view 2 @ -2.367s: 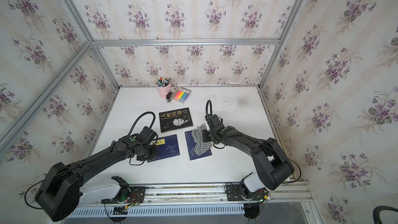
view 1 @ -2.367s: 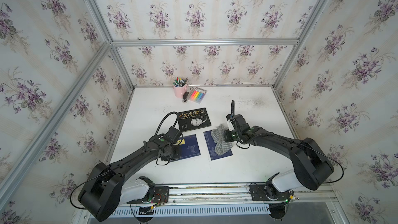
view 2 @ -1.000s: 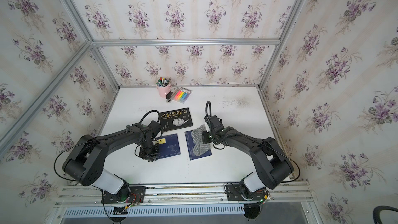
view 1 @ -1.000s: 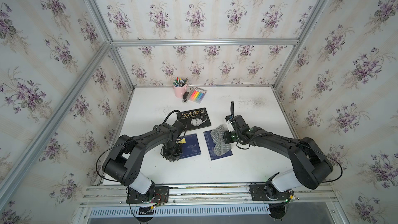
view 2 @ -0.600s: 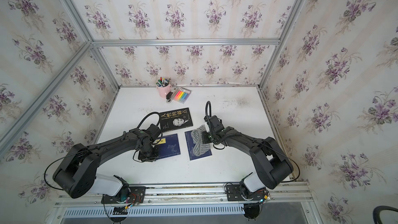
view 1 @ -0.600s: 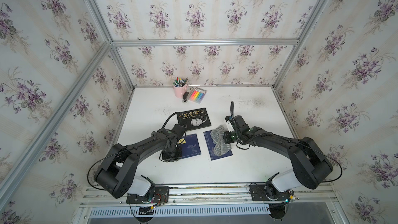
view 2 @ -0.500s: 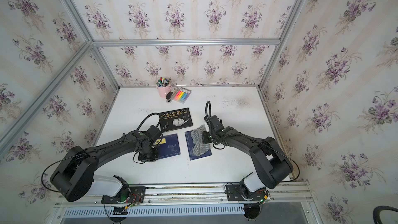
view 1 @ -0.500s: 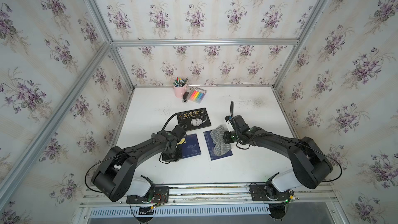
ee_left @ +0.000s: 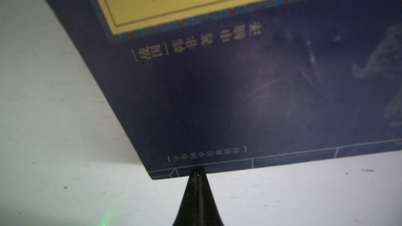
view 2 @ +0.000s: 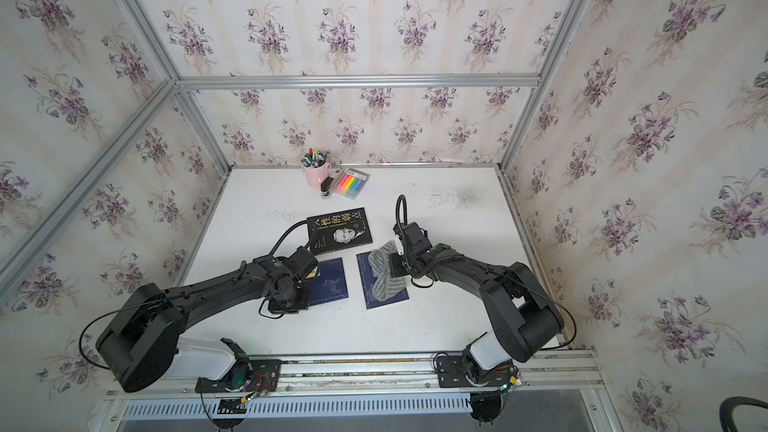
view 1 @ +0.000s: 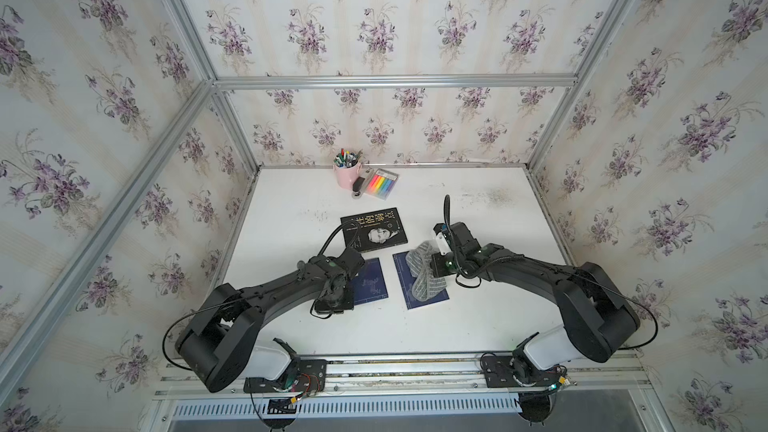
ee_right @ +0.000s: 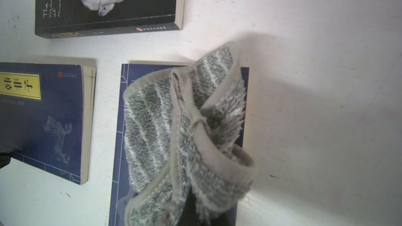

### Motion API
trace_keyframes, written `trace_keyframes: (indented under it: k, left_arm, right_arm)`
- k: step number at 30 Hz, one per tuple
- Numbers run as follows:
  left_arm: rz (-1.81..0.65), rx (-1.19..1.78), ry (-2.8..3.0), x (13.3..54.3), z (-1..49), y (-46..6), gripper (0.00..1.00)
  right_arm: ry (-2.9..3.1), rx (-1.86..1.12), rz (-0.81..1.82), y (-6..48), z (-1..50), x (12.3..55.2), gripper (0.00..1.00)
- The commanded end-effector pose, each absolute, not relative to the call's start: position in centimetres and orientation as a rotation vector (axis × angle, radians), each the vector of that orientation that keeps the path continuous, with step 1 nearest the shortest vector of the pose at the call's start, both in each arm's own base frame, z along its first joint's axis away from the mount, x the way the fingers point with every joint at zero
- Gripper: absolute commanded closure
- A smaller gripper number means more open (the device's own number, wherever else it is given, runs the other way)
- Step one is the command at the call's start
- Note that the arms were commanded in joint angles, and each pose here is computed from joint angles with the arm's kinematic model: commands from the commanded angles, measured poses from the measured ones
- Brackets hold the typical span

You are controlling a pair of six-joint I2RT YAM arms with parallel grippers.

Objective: Wipe the cover of the book
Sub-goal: Adjust the book at the center of the board.

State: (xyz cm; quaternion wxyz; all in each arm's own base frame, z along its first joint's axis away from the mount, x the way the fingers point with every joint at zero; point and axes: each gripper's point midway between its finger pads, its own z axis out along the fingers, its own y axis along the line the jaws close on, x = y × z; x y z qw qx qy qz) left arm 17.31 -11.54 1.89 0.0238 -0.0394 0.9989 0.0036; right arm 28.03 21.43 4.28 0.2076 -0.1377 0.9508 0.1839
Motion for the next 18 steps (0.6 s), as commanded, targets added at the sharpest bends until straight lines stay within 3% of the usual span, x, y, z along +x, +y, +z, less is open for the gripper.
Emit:
trace_keyframes:
  k: [1, 18]
  left_arm:
    - [-0.071, -0.14, 3.036, 18.3, 2.2, -12.6, 0.97]
    - [-0.036, -0.109, 3.104, 16.9, 0.3, -13.3, 1.0]
  right_arm:
    - [2.64, -0.395, 0.518, 21.7, 4.3, 28.1, 1.0]
    - [2.637, -0.393, 0.52, 21.6, 4.4, 28.2, 1.0]
